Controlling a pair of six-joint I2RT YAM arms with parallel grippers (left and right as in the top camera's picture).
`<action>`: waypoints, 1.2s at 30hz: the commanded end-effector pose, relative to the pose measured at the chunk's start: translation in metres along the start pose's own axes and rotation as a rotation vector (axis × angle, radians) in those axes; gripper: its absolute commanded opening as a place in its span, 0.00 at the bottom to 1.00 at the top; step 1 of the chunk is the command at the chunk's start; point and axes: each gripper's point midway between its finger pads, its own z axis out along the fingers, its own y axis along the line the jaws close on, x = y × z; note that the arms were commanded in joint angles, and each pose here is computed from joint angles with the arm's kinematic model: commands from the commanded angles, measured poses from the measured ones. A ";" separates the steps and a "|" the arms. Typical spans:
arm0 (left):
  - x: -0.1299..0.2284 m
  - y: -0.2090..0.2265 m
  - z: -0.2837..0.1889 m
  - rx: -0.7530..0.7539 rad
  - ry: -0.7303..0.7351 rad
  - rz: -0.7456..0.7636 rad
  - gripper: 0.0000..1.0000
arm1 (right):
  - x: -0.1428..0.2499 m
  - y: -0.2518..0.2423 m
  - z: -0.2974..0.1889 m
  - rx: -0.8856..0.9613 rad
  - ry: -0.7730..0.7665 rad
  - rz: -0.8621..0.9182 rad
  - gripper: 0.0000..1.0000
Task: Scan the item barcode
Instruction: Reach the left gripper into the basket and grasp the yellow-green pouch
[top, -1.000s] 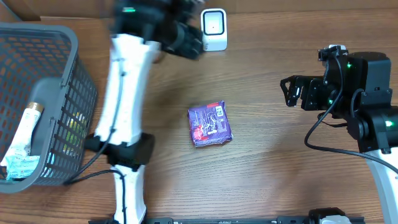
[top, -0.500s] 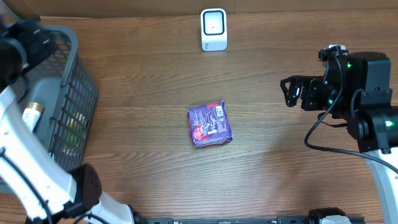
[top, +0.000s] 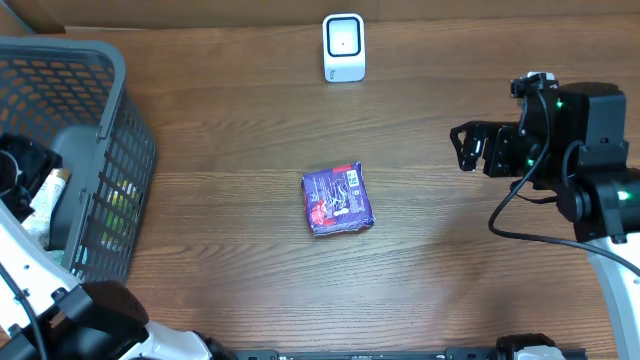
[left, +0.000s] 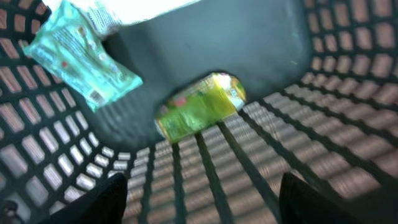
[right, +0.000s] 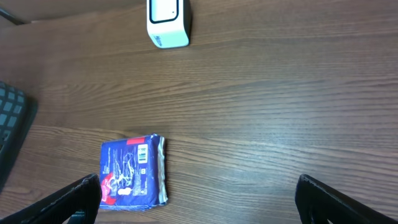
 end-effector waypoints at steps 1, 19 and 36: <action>0.002 -0.001 0.018 0.063 0.023 0.074 0.70 | -0.003 -0.001 0.003 0.007 0.008 -0.004 1.00; 0.034 0.005 0.152 0.129 0.099 0.381 0.77 | 0.002 -0.007 0.021 0.016 0.061 0.010 1.00; 0.062 0.018 0.222 0.138 0.042 0.514 0.66 | 0.002 -0.007 0.021 0.016 0.061 0.010 1.00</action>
